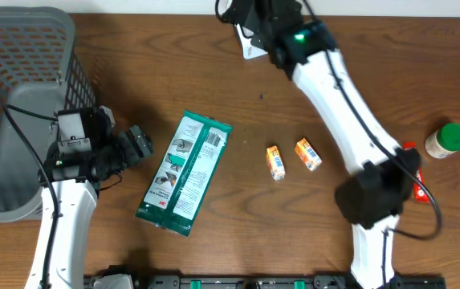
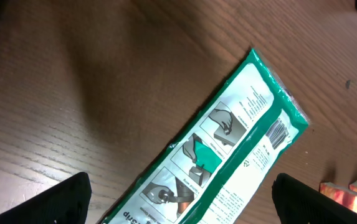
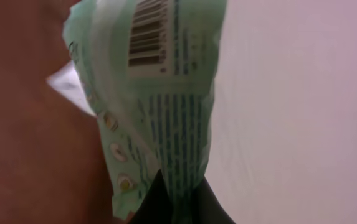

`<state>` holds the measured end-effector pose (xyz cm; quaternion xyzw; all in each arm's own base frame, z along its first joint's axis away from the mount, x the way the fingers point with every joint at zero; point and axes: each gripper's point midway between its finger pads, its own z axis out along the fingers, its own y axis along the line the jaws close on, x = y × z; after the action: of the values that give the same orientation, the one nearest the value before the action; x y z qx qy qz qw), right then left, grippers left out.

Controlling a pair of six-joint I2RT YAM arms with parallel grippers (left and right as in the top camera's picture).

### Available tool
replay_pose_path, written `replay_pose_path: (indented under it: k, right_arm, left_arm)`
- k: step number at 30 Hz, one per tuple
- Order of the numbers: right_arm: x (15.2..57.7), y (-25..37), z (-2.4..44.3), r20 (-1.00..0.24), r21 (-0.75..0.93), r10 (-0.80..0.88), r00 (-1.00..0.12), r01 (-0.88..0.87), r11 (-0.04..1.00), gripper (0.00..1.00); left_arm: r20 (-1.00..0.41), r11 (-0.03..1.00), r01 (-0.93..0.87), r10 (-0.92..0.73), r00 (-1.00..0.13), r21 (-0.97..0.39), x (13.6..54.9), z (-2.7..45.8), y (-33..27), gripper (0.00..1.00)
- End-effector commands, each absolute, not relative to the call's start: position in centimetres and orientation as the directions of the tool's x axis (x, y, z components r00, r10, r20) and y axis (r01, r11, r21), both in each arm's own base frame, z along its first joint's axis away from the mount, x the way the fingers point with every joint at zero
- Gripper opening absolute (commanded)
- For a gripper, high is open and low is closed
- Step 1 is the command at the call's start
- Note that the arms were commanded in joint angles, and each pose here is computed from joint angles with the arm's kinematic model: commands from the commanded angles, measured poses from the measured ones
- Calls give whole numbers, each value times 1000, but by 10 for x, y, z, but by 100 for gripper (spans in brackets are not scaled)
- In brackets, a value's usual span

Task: Scan the item barcode
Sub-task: 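Raise the held wipes packet up to the scanner, then hold the packet's barcode in front of the scanner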

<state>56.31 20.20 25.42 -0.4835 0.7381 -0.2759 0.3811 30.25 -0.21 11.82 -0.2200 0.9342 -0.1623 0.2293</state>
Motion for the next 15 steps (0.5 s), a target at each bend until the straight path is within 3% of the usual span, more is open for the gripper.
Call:
replay_pose_path:
  k: [1,8,15]
  right_arm:
    - [594,165,250,-176,-877,-919,-353,-367,309,1]
    - [639,168,218,-172,-934,-916,-362,-236,269,1]
    - [658,173,158,87,-963,-928,-362,-269,15,1]
  left_arm:
    - [-355,843,-361,-505,-787,-398,303,118,3,93]
    - [-355,843,-361,-505,-787,-398,303,118,3,93]
    - [-355,843,-361,-505,-787,-398,303,118,3,93]
